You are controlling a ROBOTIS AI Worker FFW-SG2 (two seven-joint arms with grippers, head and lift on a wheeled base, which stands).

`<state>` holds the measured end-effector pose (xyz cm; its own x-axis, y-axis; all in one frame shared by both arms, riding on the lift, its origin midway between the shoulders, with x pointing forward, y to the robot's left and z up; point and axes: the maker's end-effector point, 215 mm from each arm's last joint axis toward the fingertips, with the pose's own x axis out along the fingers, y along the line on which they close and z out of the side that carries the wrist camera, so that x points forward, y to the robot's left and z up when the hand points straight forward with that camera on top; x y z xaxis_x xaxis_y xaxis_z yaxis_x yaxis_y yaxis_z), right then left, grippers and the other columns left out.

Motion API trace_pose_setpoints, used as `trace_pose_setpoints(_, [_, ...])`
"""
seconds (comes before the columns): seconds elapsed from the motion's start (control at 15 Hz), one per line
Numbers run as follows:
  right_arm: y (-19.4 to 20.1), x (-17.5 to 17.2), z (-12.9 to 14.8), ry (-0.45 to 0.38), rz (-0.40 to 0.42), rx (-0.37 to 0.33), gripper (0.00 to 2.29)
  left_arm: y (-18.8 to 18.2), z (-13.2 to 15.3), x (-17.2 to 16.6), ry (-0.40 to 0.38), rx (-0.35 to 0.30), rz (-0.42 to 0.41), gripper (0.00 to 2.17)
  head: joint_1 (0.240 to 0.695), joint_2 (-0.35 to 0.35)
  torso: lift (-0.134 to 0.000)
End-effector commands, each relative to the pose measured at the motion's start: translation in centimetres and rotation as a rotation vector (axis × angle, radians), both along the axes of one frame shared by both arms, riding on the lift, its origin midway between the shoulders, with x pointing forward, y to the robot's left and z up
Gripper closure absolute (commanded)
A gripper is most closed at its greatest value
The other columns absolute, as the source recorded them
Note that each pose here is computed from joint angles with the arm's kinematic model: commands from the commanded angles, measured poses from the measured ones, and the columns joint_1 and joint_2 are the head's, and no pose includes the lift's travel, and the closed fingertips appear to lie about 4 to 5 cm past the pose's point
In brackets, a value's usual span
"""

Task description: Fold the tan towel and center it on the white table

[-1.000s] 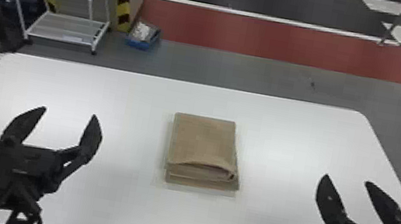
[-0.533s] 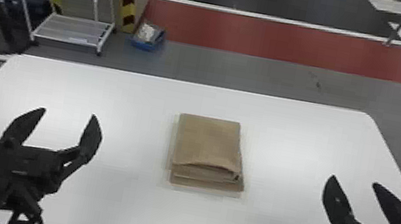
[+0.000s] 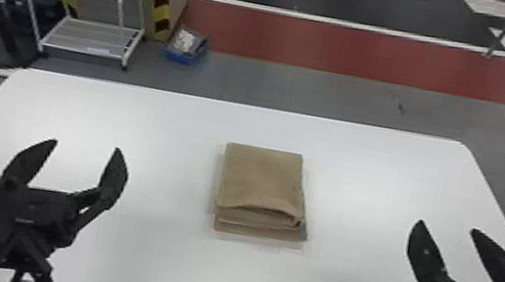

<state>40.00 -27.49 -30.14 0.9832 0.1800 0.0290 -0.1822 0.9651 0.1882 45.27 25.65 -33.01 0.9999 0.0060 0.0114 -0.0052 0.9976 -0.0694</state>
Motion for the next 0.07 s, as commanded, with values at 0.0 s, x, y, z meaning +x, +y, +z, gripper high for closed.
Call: trace_pose_setpoints(0.0, [0.12, -0.05, 0.09, -0.002, 0.003, 0.000, 0.07, -0.06, 0.23, -0.10, -0.004, 0.000, -0.002, 0.03, 0.695, -0.025, -0.112])
